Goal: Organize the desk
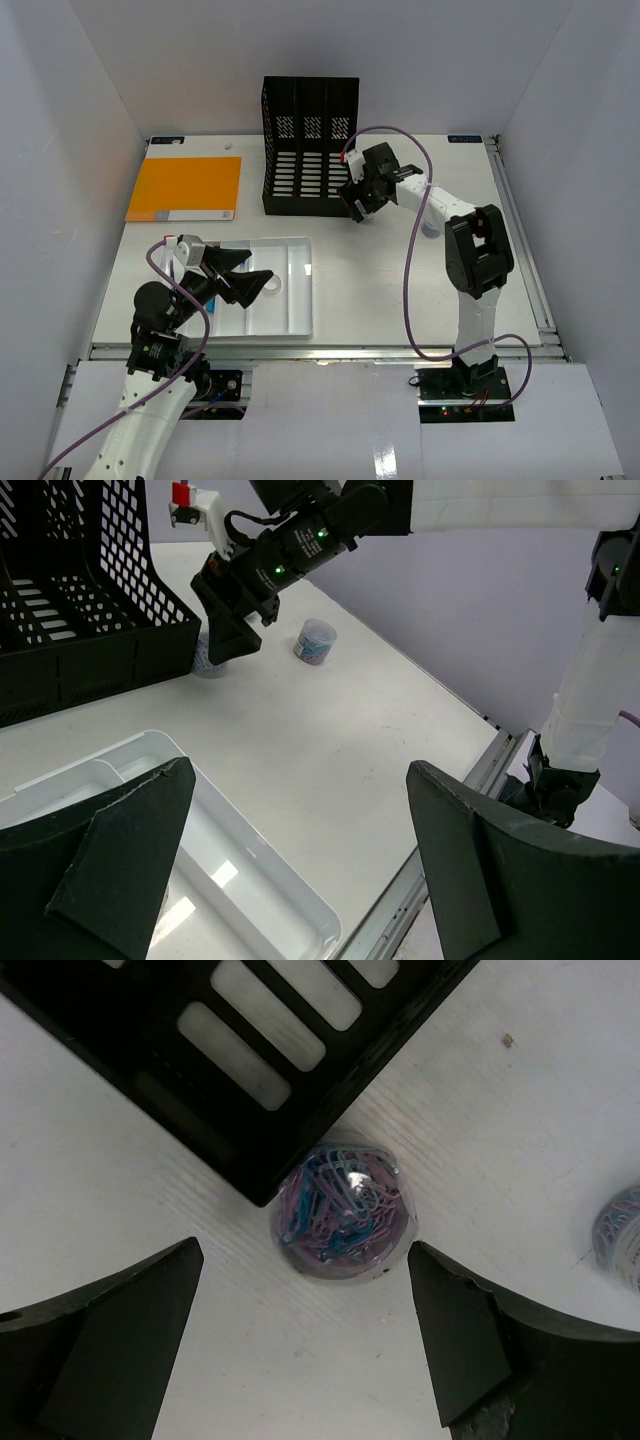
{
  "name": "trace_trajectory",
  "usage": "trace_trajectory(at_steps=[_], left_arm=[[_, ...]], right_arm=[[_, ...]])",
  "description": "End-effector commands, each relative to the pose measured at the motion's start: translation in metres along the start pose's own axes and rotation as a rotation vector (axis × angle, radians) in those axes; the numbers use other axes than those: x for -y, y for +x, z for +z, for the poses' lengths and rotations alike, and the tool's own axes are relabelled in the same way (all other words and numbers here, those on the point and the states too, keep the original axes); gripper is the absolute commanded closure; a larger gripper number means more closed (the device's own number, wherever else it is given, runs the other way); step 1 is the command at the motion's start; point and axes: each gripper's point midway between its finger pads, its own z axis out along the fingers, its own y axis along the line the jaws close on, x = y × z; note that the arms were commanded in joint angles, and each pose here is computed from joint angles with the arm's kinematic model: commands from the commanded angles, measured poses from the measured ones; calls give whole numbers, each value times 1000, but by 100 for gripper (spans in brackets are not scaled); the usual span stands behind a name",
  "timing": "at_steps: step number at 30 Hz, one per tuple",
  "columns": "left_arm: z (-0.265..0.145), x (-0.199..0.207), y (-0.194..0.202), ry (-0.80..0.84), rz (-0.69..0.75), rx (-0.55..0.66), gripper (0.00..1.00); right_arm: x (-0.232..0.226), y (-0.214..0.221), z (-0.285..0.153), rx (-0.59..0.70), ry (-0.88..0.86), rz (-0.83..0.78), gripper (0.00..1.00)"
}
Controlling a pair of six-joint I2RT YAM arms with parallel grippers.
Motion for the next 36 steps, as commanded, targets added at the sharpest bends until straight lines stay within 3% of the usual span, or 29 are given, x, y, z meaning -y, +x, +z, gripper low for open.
trace_trajectory(at_steps=[1,8,11,15,20,24,28,36], left_arm=[[0,2,-8,0,23,20,2],[1,0,-5,-3,16,11,2],[1,0,-5,-5,17,11,2],[1,-1,-5,-5,18,12,2],[1,0,-5,-2,18,11,2],[0,1,-5,-1,19,13,2],[-1,2,-7,1,25,24,2],[-1,3,-8,3,29,27,2]], right_arm=[[23,-16,10,25,103,-15,10],[28,-13,31,13,94,-83,10],[16,-16,36,40,22,-102,2],[11,-14,35,53,-1,-118,20],[5,-10,26,79,-15,-144,58],[-7,1,10,62,-65,-167,81],[-40,9,-21,64,-226,-219,88],[-154,-13,-88,174,-671,-330,90]])
